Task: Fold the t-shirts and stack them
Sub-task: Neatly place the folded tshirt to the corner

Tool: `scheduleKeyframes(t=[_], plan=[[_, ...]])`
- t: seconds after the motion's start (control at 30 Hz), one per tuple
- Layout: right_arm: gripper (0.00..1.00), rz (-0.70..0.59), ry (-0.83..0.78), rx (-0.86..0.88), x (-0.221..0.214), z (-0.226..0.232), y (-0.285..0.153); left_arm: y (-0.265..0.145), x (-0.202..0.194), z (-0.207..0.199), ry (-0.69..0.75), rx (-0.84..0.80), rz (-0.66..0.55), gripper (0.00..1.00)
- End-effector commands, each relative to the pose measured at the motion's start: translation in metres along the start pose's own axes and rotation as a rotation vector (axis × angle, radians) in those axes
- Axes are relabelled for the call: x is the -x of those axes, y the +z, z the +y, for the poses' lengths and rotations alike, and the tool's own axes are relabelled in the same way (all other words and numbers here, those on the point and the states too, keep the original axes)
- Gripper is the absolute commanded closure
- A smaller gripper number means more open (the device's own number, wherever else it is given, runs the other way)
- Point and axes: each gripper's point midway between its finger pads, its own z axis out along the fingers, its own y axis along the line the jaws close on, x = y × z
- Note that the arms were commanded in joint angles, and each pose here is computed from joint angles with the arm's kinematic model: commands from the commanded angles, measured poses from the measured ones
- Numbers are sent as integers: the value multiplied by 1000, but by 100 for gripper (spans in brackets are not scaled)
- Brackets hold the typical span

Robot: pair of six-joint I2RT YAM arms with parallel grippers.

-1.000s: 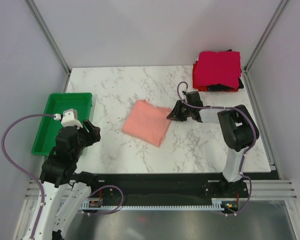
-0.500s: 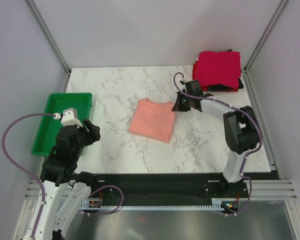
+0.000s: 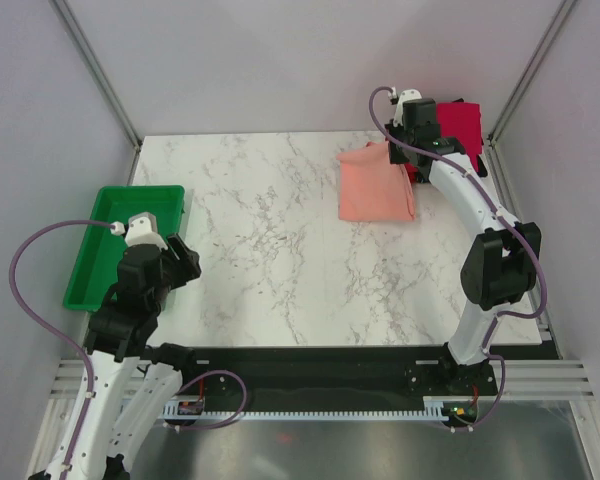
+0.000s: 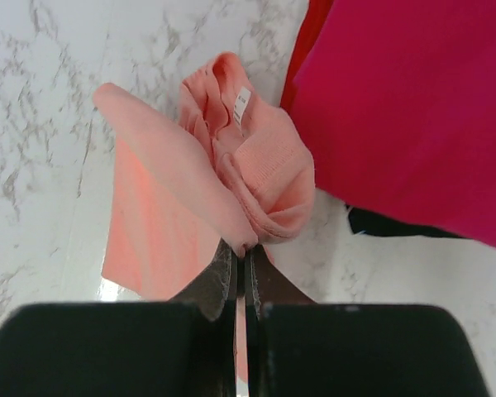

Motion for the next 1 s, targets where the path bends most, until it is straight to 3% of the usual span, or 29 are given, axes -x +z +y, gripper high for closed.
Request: scheduleKeyframes(t=[0.0,0.53,0.97], plan=[[100,-87,-55,-119,45,-40,-9,5,7,5,4,35,-28,35],[100,-329,-49,-208,151,-110,-45,15,0,9,13,86,23,38],[100,-383,15,-212,170,-134,-56,17,-1,9,17,95,35,39]])
